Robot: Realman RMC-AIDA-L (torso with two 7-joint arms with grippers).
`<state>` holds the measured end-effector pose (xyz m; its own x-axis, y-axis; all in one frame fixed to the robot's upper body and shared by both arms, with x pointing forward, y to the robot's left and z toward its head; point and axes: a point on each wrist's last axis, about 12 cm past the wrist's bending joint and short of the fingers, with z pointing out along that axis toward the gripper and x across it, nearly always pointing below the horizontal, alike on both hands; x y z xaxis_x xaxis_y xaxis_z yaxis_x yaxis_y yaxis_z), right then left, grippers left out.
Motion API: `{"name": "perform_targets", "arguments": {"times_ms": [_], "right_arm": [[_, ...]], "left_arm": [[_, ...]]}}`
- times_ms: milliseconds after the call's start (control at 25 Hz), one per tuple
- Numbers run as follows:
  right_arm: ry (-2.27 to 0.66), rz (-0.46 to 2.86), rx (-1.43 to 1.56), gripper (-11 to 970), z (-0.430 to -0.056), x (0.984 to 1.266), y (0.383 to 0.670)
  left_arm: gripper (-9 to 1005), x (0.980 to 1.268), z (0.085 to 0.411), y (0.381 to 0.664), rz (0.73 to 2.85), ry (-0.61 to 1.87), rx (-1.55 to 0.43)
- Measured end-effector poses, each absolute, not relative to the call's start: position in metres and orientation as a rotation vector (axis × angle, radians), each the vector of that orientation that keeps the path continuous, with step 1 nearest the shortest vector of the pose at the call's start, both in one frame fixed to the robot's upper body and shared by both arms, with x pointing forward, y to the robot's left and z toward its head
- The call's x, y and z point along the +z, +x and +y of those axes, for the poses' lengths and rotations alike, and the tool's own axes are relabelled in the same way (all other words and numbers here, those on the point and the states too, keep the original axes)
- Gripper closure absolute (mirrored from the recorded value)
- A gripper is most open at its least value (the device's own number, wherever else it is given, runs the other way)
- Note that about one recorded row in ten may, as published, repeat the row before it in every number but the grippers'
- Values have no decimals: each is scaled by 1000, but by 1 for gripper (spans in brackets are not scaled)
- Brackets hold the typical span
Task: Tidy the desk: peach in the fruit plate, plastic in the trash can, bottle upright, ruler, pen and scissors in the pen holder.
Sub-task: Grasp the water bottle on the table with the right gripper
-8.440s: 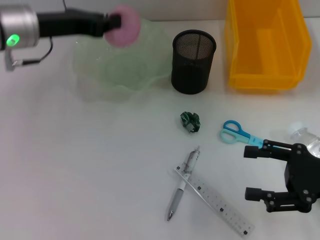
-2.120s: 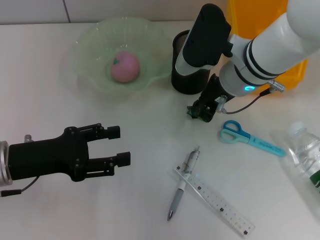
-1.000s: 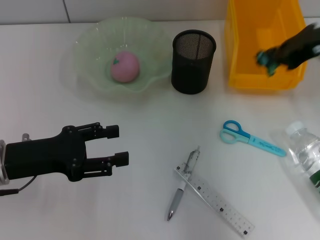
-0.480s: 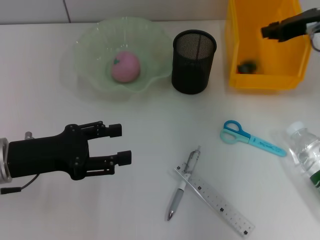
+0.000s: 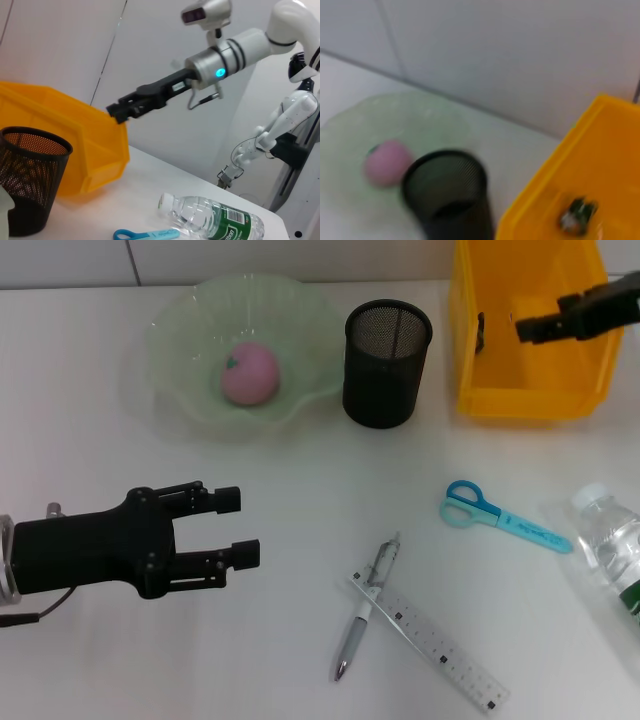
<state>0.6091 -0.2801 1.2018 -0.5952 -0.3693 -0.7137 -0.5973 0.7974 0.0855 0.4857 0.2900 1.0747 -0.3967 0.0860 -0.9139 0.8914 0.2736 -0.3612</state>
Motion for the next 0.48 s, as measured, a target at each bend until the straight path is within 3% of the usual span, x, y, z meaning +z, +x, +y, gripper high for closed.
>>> {"name": "perform_targets", "arguments": {"times_ms": [120,480], "right_arm": [[-741,2321,425,207,-285,1215,586],[-700,2534,379,201,-301,1220,537]], "left_arm": [[262,1075,291,486,1710,900,-1213],[267,1075,292,487,1713,898,-1206]]}}
